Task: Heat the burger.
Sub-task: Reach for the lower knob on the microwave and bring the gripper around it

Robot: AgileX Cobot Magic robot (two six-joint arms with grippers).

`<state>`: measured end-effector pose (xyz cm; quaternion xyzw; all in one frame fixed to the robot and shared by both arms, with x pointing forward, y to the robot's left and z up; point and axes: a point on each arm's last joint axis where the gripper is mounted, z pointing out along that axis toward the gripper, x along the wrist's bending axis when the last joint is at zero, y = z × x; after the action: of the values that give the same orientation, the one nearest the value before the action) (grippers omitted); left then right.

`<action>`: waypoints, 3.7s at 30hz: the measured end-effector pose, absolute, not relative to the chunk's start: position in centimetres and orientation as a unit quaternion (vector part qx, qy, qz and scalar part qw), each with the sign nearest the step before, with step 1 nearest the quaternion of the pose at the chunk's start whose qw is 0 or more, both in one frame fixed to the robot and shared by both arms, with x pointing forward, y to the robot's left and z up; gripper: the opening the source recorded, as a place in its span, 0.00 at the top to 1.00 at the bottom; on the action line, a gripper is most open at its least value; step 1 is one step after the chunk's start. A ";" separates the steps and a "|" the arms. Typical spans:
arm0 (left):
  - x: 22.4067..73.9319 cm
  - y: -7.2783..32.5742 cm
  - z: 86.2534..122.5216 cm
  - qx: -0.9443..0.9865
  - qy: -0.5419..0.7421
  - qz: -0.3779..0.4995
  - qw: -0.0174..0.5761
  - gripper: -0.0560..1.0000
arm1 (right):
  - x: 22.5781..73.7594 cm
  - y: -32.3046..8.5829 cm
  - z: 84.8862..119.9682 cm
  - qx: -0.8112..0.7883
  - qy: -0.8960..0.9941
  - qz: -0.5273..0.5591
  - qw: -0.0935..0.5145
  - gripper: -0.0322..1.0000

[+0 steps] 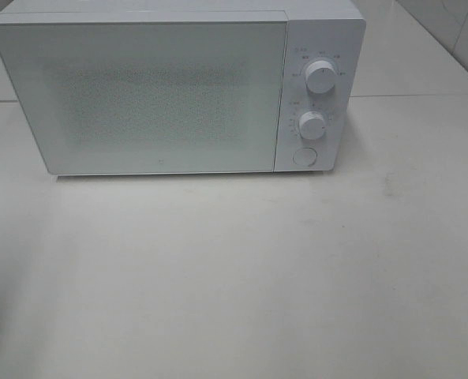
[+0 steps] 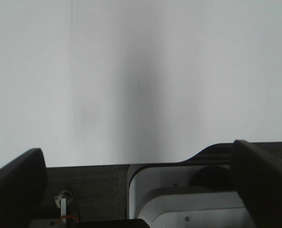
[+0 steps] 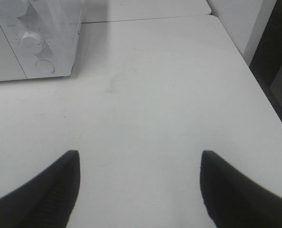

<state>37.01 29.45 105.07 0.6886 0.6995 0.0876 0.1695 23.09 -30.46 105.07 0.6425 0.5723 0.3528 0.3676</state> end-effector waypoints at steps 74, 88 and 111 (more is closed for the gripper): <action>23.0 29.3 105.7 0.610 0.594 0.352 0.390 0.02 | 23.1 -30.5 105.1 0.642 0.572 0.353 0.368 0.30; 23.0 29.3 105.7 0.610 0.594 0.352 0.390 0.02 | 23.4 -30.4 106.4 0.616 0.551 0.392 0.403 0.30; 23.0 29.3 105.7 0.610 0.594 0.352 0.390 0.02 | 31.3 -30.3 107.8 0.619 0.571 0.376 0.385 0.30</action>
<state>22.97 29.33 105.68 0.6096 0.5938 0.3520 0.3897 31.31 -30.29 107.79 0.6194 0.5715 0.3758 0.3855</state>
